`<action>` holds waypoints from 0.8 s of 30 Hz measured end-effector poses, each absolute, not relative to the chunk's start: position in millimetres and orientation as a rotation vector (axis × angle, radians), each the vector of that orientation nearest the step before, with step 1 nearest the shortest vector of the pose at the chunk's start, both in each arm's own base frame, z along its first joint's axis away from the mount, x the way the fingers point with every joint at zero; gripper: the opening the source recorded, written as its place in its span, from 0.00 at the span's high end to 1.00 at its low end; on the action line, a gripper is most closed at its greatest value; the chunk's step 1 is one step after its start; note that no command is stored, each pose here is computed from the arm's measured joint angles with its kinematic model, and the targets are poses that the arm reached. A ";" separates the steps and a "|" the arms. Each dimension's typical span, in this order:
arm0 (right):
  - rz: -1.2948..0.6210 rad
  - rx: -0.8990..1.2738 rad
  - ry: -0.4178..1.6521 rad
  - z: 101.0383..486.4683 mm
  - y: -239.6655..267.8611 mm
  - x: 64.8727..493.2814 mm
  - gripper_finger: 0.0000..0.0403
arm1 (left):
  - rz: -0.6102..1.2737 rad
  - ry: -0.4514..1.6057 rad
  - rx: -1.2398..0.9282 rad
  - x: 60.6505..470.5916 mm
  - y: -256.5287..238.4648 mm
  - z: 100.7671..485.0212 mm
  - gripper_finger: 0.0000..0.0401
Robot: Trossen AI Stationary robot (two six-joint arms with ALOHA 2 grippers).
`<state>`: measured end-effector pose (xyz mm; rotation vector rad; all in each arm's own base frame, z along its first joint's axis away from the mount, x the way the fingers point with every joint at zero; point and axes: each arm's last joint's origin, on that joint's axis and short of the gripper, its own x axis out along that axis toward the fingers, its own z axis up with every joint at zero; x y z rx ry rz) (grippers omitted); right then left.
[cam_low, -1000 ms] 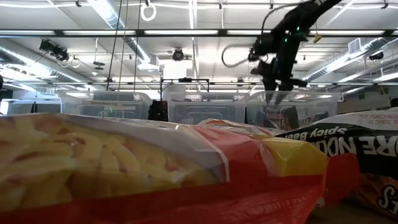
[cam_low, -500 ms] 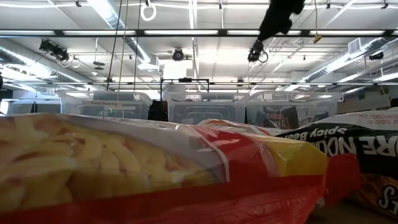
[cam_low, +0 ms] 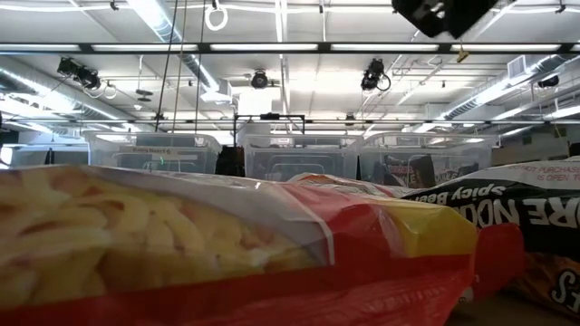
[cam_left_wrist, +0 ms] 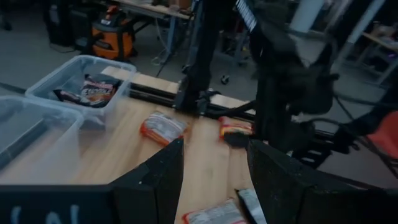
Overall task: Sort Maruchan noodles
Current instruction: Put the black noodle pack into the top right transparent bin
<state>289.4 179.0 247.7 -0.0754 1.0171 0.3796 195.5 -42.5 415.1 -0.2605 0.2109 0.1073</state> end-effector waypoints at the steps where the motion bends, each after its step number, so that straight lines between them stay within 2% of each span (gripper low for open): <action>1: 0.402 -0.033 1.017 240.9 188.5 292.5 0.60 | 0.097 0.211 -0.259 190.8 -44.5 416.2 0.55; 8: 0.426 0.258 1.089 213.2 254.3 311.8 0.60 | -0.006 0.252 -0.264 161.3 -57.2 418.7 0.55; 13: 0.400 0.472 1.292 184.3 290.5 315.3 0.60 | -0.069 0.319 -0.243 154.0 -68.3 413.2 0.55; 16: 0.293 0.552 1.436 162.9 297.6 310.2 0.60 | -0.104 0.328 -0.234 152.0 -74.1 412.5 0.55; 20: 0.045 0.480 1.566 149.6 283.4 298.2 0.60 | -0.137 0.331 -0.229 148.9 -78.9 412.8 0.55; 24: -0.227 0.193 1.600 154.0 250.2 287.0 0.60 | -0.167 0.330 -0.226 144.9 -82.2 413.5 0.55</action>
